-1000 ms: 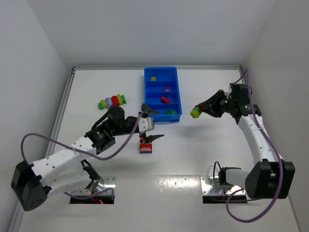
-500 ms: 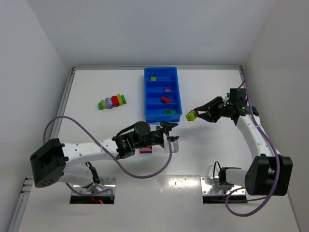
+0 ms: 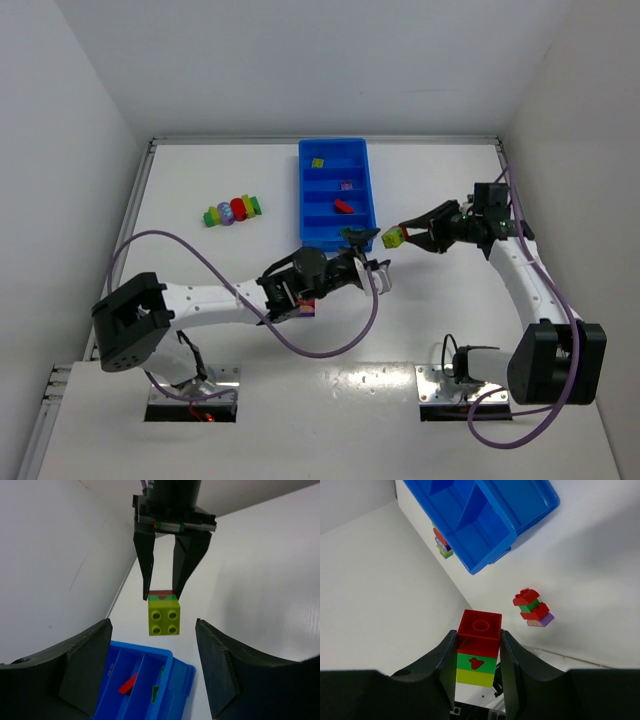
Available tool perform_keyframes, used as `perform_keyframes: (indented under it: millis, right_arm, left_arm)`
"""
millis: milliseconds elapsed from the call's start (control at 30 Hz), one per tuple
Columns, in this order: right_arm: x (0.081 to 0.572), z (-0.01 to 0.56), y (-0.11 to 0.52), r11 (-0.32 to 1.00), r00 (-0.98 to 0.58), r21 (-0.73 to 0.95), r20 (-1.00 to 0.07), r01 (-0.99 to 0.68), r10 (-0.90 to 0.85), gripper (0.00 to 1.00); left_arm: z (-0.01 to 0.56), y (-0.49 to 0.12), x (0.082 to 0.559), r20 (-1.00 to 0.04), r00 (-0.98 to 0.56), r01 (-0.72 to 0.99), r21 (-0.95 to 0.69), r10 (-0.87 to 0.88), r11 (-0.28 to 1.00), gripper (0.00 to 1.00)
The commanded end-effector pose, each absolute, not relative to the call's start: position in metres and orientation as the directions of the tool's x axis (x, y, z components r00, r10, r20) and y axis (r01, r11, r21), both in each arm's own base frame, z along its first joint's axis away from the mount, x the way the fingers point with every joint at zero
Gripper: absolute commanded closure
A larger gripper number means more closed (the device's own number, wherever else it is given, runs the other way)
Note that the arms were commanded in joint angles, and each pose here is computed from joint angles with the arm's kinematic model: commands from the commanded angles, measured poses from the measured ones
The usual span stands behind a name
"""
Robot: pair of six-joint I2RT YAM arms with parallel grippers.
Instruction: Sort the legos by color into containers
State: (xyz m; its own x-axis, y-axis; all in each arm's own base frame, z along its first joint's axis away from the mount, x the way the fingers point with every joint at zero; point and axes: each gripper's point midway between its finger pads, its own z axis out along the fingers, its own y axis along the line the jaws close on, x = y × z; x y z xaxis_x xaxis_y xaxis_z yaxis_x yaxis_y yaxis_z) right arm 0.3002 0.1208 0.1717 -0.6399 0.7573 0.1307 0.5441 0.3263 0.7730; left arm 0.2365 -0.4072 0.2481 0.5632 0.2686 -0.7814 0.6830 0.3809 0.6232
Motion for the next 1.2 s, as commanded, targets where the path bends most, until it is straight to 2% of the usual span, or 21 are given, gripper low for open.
perform_keyframes:
  millis: [0,333,500,800,967,1000,1167]
  right_arm:
    - [0.303,0.183,0.128,0.281,-0.644,0.801,0.163,0.528,0.748,1.00]
    - [0.310,0.196,0.129,0.280,-0.655,0.825,0.138,0.491,0.743,1.00]
    - [0.312,0.203,0.129,0.280,-0.657,0.830,0.131,0.482,0.743,1.00]
    - [0.311,0.206,0.127,0.283,-0.651,0.828,0.126,0.485,0.749,1.00]
    - [0.313,0.211,0.126,0.285,-0.647,0.831,0.114,0.478,0.754,1.00]
    - [0.313,0.211,0.126,0.285,-0.647,0.831,0.114,0.478,0.754,1.00]
    - [0.313,0.211,0.126,0.285,-0.647,0.831,0.114,0.478,0.754,1.00]
  left_arm:
    - [0.281,-0.419,0.241,-0.800,0.570,0.673,0.585,0.186,0.453,0.27]
    - [0.276,-0.435,0.246,-0.813,0.554,0.705,0.572,0.178,0.419,0.29]
    - [0.265,-0.438,0.251,-0.809,0.552,0.706,0.583,0.204,0.402,0.33]
    - [0.252,-0.438,0.282,-0.816,0.512,0.690,0.577,0.268,0.437,0.36]
    - [0.254,-0.437,0.296,-0.829,0.484,0.689,0.559,0.281,0.460,0.48]
    - [0.254,-0.437,0.296,-0.829,0.484,0.690,0.559,0.281,0.460,0.54]
    - [0.246,-0.431,0.296,-0.822,0.482,0.692,0.569,0.301,0.445,0.71]
